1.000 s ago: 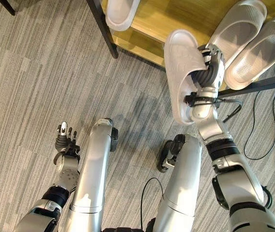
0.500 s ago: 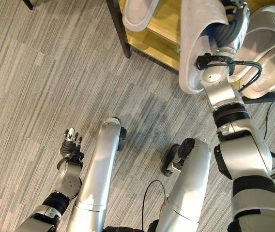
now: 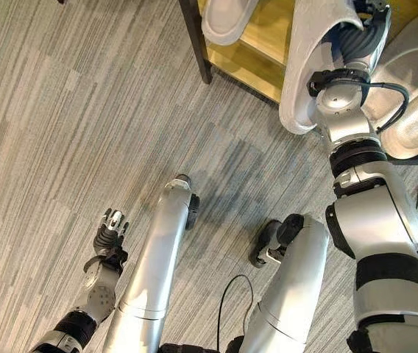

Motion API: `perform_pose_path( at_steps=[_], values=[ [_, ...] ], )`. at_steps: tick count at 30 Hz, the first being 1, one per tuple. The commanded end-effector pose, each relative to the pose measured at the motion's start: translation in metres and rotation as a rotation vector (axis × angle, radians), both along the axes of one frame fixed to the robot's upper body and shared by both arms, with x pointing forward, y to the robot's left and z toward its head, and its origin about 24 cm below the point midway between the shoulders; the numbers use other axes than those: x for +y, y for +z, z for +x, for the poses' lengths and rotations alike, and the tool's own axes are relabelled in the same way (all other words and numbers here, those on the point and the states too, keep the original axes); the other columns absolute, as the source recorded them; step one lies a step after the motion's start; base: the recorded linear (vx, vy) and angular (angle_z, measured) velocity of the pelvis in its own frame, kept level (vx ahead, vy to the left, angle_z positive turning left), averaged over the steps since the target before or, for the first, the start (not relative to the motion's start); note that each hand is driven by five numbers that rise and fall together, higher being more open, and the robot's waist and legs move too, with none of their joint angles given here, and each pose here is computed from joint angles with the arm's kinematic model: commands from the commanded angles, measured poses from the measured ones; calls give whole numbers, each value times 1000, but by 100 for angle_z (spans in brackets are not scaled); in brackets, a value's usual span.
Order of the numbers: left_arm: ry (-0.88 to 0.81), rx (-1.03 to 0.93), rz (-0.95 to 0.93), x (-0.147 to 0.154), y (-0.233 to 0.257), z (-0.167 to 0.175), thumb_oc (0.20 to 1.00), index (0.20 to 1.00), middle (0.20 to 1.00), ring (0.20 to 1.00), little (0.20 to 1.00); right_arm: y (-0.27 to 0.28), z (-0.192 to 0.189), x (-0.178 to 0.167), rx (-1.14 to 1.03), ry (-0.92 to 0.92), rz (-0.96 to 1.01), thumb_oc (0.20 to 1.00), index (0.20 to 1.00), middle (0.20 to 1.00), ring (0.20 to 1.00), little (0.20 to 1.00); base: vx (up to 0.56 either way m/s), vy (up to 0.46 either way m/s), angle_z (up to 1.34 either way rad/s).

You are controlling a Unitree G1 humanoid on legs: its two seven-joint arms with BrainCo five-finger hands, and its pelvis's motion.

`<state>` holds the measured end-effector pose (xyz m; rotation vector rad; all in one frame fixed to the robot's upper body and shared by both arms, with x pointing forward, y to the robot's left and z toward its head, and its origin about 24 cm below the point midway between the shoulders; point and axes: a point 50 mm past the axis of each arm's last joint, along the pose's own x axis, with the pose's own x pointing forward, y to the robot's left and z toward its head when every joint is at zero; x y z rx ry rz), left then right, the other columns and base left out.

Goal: Arrange the slippers neatly on the shoe rack.

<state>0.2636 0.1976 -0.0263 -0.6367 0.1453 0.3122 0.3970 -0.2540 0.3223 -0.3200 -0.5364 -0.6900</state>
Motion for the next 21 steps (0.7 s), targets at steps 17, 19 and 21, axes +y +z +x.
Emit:
perform_pose_path(
  at_steps=[17, 19, 21],
  values=[
    [-41, 131, 112, 28, -29, -42, 1000, 1000, 1000, 1000, 1000, 62, -10, 2, -175, 168, 237, 1000, 1000, 1000, 1000, 1000, -1, 2, 5],
    [-32, 160, 99, 29, -34, -45, 1000, 1000, 1000, 1000, 1000, 61, -9, 3, -175, 165, 255, 1000, 1000, 1000, 1000, 1000, -31, 30, -1],
    [-33, 168, 96, 27, -37, -46, 1000, 1000, 1000, 1000, 1000, 59, -7, 8, -169, 172, 254, 1000, 1000, 1000, 1000, 1000, -17, 9, 0]
  ],
)
